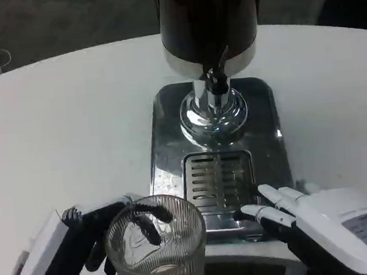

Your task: Grasp the cup under the faucet to collect the drink, then remove the cup.

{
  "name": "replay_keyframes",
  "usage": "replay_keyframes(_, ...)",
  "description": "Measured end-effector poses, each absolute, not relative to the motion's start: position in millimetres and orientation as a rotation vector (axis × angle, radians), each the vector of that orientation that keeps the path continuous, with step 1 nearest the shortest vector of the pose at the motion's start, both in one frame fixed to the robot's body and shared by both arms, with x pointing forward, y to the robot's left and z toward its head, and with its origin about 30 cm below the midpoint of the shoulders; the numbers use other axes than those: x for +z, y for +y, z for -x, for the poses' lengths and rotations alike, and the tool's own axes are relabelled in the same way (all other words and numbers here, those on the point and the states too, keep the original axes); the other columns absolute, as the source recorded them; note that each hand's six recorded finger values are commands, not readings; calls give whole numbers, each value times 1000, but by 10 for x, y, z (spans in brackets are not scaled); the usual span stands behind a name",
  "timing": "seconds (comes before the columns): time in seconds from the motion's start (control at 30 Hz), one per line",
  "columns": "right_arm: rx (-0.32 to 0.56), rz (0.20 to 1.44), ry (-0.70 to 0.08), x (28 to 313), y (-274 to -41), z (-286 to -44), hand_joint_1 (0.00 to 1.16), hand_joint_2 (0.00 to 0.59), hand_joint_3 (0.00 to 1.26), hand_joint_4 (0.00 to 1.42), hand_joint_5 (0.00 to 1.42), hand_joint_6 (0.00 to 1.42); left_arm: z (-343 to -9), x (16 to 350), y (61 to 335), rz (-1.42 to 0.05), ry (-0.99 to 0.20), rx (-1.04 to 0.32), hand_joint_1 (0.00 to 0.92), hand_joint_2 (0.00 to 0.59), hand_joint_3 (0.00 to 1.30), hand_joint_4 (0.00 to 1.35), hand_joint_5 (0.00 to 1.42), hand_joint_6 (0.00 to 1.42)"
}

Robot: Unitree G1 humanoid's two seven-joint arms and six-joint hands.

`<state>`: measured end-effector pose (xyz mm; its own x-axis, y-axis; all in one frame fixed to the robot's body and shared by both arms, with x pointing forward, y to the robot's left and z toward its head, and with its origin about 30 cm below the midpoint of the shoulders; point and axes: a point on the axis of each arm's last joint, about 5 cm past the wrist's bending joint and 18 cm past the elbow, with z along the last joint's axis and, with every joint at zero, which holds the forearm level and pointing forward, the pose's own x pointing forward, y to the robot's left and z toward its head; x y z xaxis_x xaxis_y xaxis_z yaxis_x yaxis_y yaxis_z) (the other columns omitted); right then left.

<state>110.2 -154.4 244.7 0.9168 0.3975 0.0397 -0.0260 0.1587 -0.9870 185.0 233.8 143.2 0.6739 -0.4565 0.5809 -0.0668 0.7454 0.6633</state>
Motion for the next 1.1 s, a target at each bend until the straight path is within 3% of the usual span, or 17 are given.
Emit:
replay_keyframes(0.63,271,1365,-293,2413,-1583,-1074,634,427,178,22,68,2,-2510,1432,2119,-776,-790,-181,451,23,994,1074,1260,1424)
replay_keyframes(1.1,261,1348,-311,2386,-1633,-1030,634,427,178,22,74,2,-2985,1493,1946,-903,-749,-124,451,22,994,1074,1254,1424)
